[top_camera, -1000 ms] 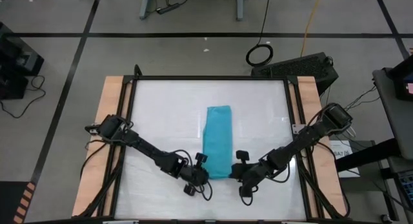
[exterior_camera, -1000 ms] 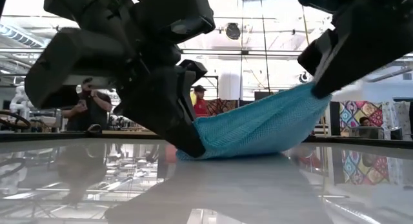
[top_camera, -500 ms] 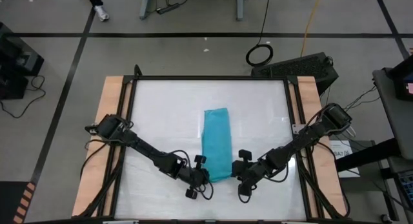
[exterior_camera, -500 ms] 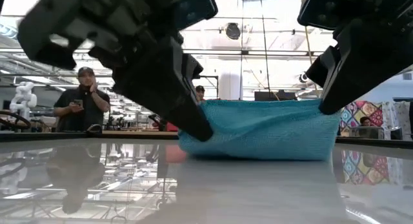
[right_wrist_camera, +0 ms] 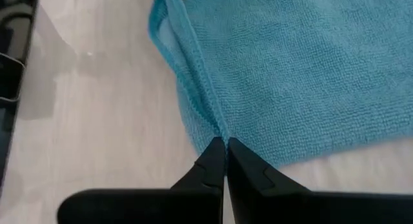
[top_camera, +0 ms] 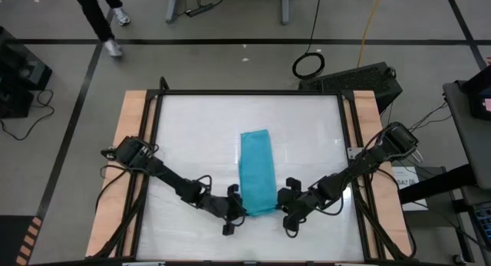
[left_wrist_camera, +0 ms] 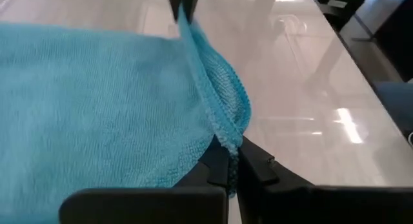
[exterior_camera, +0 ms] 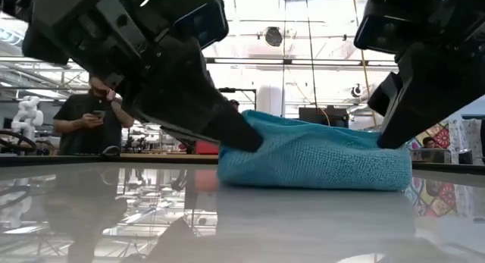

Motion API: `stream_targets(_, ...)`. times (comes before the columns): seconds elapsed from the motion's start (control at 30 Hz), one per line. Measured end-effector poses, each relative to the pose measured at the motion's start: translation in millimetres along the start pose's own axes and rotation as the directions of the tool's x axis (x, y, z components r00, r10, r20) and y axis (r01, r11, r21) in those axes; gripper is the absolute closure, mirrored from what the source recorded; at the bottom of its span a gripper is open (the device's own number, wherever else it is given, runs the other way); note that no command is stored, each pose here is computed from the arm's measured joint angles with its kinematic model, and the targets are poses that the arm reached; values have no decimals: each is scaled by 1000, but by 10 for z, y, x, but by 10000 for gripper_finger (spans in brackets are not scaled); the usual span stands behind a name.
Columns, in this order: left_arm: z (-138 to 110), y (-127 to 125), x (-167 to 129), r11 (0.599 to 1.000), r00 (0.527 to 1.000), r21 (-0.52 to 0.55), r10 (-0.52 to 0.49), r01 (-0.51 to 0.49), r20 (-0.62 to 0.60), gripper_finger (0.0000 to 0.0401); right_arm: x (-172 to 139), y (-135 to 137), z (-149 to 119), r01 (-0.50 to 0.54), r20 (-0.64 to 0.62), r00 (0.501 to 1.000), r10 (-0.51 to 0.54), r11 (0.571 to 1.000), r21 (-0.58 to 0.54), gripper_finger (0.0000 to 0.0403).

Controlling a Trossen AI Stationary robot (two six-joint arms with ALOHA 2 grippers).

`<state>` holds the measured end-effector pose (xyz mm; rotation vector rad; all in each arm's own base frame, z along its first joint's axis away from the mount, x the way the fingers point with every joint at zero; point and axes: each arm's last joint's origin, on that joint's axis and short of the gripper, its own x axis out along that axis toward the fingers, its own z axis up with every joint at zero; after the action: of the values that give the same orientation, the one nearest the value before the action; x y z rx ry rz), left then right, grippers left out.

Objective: Roll towel
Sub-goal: Roll the blue microfiber cloth

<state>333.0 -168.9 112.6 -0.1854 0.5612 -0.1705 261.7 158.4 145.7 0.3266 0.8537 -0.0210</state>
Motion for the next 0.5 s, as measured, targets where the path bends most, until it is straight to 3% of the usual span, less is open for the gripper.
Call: stream_targets(0.5,-73,37,-25,987,1000,-164,-2,3,3,392,64,-188,-9,15,17,1000,-16,997,78,403)
